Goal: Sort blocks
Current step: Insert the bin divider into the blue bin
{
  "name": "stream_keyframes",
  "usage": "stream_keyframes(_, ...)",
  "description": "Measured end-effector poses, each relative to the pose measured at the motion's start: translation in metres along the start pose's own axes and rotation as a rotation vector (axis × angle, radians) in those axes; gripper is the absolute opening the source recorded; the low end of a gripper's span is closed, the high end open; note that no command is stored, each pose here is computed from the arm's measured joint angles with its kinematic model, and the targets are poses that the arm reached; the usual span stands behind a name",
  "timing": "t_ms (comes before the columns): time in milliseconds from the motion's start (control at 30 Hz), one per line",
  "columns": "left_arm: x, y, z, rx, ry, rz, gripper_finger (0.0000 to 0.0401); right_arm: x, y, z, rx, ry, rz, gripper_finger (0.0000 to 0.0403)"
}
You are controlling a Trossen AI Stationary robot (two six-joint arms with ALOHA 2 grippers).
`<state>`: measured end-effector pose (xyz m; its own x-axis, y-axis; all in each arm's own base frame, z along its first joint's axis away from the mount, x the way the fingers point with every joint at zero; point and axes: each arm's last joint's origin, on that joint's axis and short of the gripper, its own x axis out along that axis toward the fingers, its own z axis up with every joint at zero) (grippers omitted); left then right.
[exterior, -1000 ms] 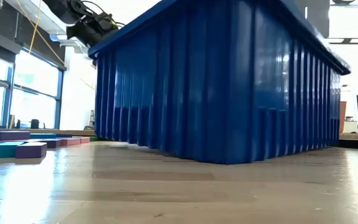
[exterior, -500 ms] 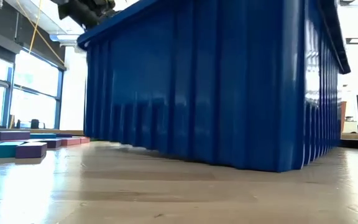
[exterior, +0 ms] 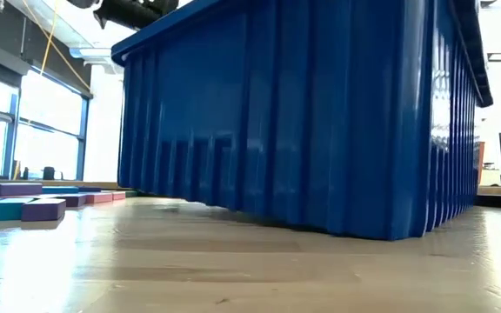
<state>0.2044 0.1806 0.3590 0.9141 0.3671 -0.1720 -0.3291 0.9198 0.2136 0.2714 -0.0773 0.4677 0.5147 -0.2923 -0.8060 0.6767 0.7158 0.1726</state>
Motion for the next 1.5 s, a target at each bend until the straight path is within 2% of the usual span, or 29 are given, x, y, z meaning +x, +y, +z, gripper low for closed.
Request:
stream_keyframes(267,0.016,0.005,-0.009,0.071,0.006,0.001,0.0,0.014,0.017,-0.003,0.029,0.023,-0.013,0.0)
stream_keyframes(533,0.016,0.005,-0.01,0.059,0.014,-0.002,0.0,0.025,0.031,-0.006,-0.007,0.042,-0.017,0.0)
stream_keyframes(833,0.01,-0.002,-0.006,0.049,0.022,-0.019,0.0,0.025,0.03,-0.007,-0.044,0.046,-0.03,0.0)
stream_keyframes(933,0.001,-0.004,-0.006,0.045,0.066,-0.016,0.0,0.022,0.028,-0.009,-0.049,0.063,-0.037,0.0)
stream_keyframes(1067,-0.005,-0.003,-0.014,0.021,0.19,0.062,0.0,0.02,0.026,-0.012,-0.062,0.086,-0.05,0.0)
stream_keyframes(1267,-0.001,-0.005,-0.042,-0.048,0.407,-0.012,0.0,0.019,0.027,-0.013,-0.104,0.096,-0.031,0.0)
stream_keyframes(1367,0.001,-0.009,-0.047,-0.069,0.446,-0.067,0.0,0.019,0.027,-0.013,-0.105,0.101,-0.023,0.0)
stream_keyframes(1500,0.002,-0.018,-0.049,-0.105,0.437,-0.199,0.0,0.019,0.028,-0.014,-0.108,0.131,0.014,0.0)
